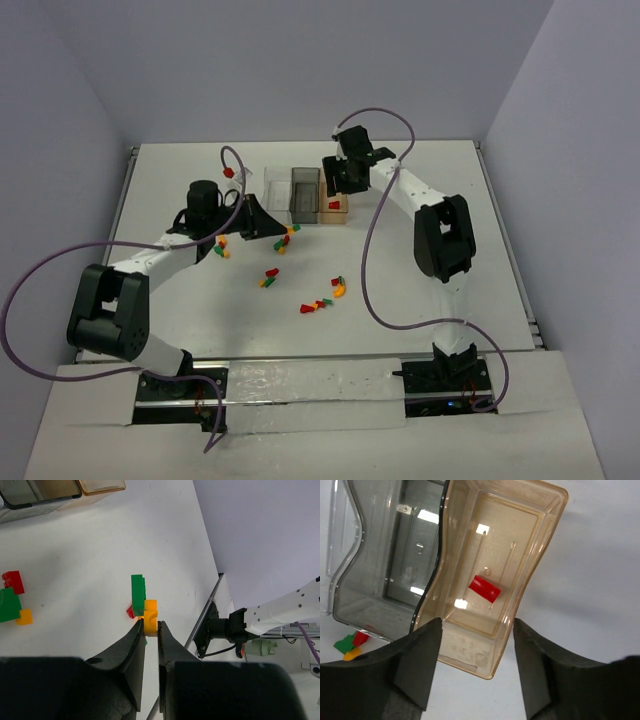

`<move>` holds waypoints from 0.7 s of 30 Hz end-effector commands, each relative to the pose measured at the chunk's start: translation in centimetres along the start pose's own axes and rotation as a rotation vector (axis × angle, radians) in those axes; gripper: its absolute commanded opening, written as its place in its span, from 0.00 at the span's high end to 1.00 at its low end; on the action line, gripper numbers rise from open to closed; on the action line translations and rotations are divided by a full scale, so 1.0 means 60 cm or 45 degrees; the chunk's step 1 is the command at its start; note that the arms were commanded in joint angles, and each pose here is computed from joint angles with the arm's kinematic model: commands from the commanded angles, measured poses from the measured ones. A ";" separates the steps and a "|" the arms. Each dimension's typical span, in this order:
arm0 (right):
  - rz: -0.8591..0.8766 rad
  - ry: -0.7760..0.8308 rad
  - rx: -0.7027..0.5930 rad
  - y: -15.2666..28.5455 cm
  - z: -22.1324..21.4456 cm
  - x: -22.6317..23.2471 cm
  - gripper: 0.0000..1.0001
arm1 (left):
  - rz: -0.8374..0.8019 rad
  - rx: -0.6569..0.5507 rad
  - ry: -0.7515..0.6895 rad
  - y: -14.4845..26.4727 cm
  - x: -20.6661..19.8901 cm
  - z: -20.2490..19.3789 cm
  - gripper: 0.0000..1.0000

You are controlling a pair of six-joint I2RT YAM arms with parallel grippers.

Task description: Sort the legos into containers by color

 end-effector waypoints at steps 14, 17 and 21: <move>1.164 0.108 0.054 0.187 -0.065 0.104 0.38 | -0.329 0.089 -0.272 0.034 -0.044 0.026 1.00; 1.261 0.103 0.092 0.187 -0.077 0.108 0.36 | -0.375 0.082 -0.303 0.040 -0.053 0.024 1.00; 1.334 0.141 0.096 0.194 -0.079 0.122 0.33 | -0.408 0.102 -0.315 0.045 -0.060 0.022 1.00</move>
Point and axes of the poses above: each gripper's point midway between its finger pads, its own y axis back along the fingers, its own x axis along the line the jaws close on, z = x × y, the point moved 9 cm from there along y, back along the fingers, and after that the axes turned 3 degrees about y, right-handed, at the moved point
